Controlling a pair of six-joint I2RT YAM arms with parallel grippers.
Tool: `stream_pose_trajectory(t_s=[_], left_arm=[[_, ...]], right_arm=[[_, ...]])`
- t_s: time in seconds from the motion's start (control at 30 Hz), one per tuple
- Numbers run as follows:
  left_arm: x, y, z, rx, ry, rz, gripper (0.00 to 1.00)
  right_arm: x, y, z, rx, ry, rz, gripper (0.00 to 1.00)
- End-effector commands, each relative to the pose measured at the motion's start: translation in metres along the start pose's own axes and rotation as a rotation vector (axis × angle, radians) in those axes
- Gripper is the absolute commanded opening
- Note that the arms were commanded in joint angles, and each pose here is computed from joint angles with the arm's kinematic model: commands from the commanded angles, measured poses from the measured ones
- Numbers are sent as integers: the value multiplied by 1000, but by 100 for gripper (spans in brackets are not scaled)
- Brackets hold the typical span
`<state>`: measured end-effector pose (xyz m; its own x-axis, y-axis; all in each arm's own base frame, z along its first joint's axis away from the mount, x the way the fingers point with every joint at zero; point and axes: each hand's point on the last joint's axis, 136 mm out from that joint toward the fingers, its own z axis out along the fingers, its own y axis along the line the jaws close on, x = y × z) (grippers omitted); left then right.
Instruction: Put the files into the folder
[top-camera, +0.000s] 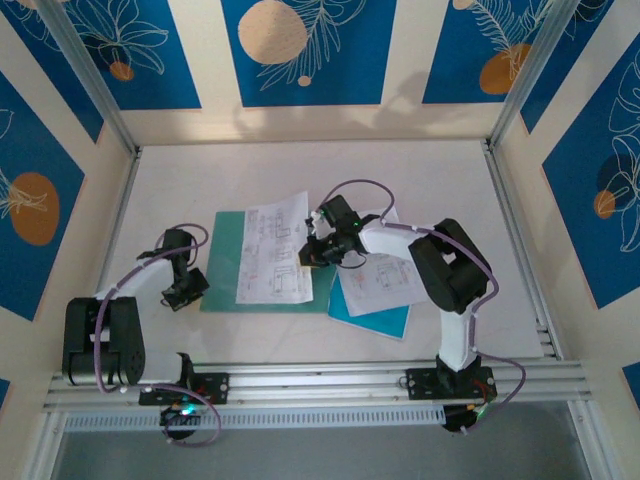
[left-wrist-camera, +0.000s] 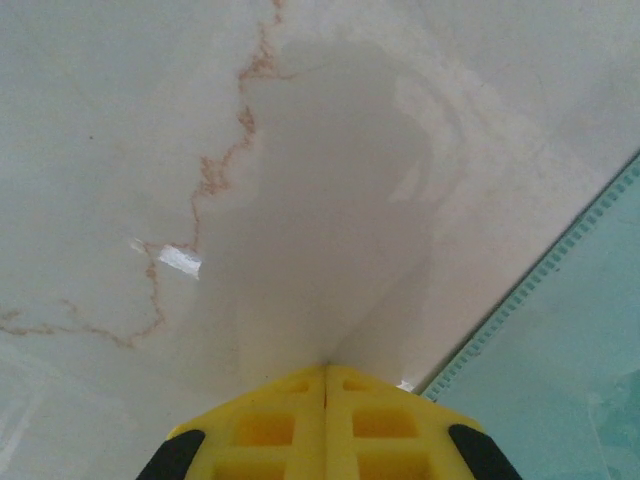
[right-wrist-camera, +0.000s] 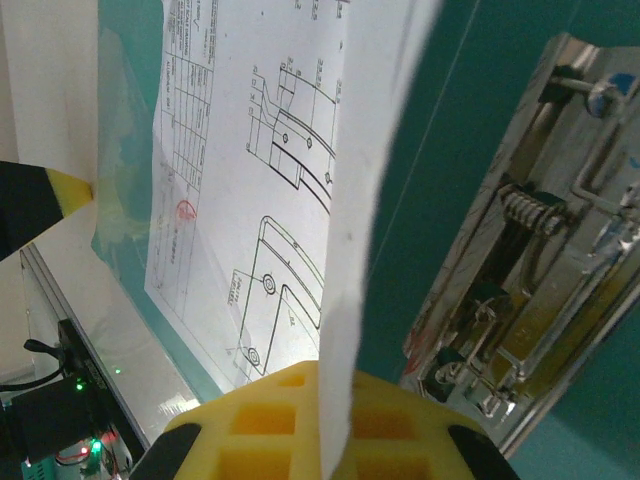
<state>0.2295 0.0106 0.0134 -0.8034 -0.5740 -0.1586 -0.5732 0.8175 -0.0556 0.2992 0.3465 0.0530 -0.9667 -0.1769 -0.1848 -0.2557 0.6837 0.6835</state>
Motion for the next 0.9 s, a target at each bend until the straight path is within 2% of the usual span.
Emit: stream_pose_trajectory(t_s=[0.0,0.87], left_arm=[[9,-8,10,59,52,-30,0],[14,-9,9,75,65,-22,0]], right_arm=[[-5,14,4,-39,2,-9,0],[-3,29,52,-78,43,9,0]])
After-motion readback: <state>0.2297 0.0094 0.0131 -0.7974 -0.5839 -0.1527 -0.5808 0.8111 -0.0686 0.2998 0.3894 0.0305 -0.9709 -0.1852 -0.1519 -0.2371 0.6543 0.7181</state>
